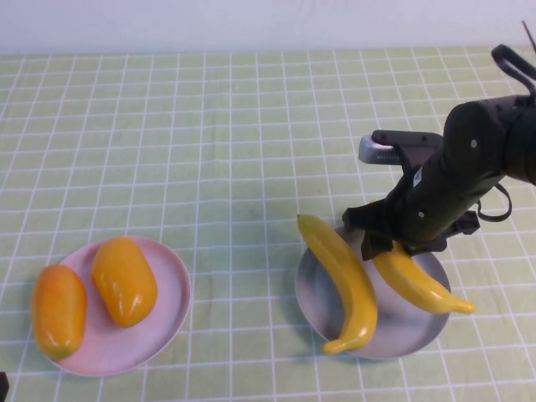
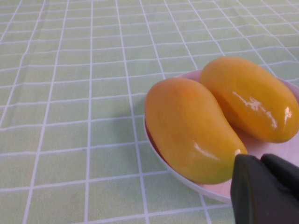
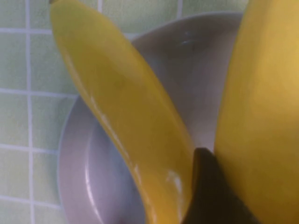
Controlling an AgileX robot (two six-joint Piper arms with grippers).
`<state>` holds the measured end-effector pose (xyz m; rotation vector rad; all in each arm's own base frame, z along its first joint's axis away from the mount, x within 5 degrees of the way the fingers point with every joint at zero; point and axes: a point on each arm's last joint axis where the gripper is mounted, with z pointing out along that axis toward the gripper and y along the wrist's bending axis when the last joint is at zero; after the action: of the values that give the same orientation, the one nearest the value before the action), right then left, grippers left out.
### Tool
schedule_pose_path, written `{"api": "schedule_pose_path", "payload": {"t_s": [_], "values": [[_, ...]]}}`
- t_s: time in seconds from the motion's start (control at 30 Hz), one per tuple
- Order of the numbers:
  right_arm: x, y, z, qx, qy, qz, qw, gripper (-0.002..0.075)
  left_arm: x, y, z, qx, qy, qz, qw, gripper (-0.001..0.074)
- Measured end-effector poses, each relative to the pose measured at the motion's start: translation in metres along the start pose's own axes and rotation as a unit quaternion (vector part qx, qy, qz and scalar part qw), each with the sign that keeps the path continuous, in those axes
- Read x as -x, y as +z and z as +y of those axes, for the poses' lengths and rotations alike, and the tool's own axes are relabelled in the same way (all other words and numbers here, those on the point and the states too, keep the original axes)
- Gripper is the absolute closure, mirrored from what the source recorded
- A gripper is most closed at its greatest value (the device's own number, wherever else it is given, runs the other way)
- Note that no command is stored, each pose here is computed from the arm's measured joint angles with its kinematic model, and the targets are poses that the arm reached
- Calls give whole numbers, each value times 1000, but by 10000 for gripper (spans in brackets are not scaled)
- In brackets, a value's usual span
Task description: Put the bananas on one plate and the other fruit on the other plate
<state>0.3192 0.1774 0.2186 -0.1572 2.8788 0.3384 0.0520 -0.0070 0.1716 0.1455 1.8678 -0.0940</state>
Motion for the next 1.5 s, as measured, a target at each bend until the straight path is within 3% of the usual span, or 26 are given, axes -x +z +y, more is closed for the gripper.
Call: {"api": "schedule_pose_path", "payload": {"t_s": [0.3, 0.53, 0.73, 0.93, 1.1, 1.17, 1.27, 1.5], "values": [[1, 10, -1, -2, 2, 5, 1000, 407, 0, 0, 0, 0, 0, 0, 1000, 738], [1, 11, -1, -3, 3, 8, 1000, 130, 0, 0, 0, 0, 0, 0, 1000, 738], [0, -7, 1, 5, 0, -8, 1000, 111, 0, 0, 0, 0, 0, 0, 1000, 738], [-12, -75, 15, 38, -28, -84, 995, 253, 0, 0, 0, 0, 0, 0, 1000, 738], [-35, -132, 17, 60, -63, -122, 989, 582, 0, 0, 0, 0, 0, 0, 1000, 738], [-43, -145, 15, 59, -78, -122, 988, 666, 0, 0, 0, 0, 0, 0, 1000, 738], [-57, -158, 11, 54, -103, -112, 987, 720, 0, 0, 0, 0, 0, 0, 1000, 738], [-103, -175, -10, 57, -125, -139, 981, 739, 0, 0, 0, 0, 0, 0, 1000, 738]]}}
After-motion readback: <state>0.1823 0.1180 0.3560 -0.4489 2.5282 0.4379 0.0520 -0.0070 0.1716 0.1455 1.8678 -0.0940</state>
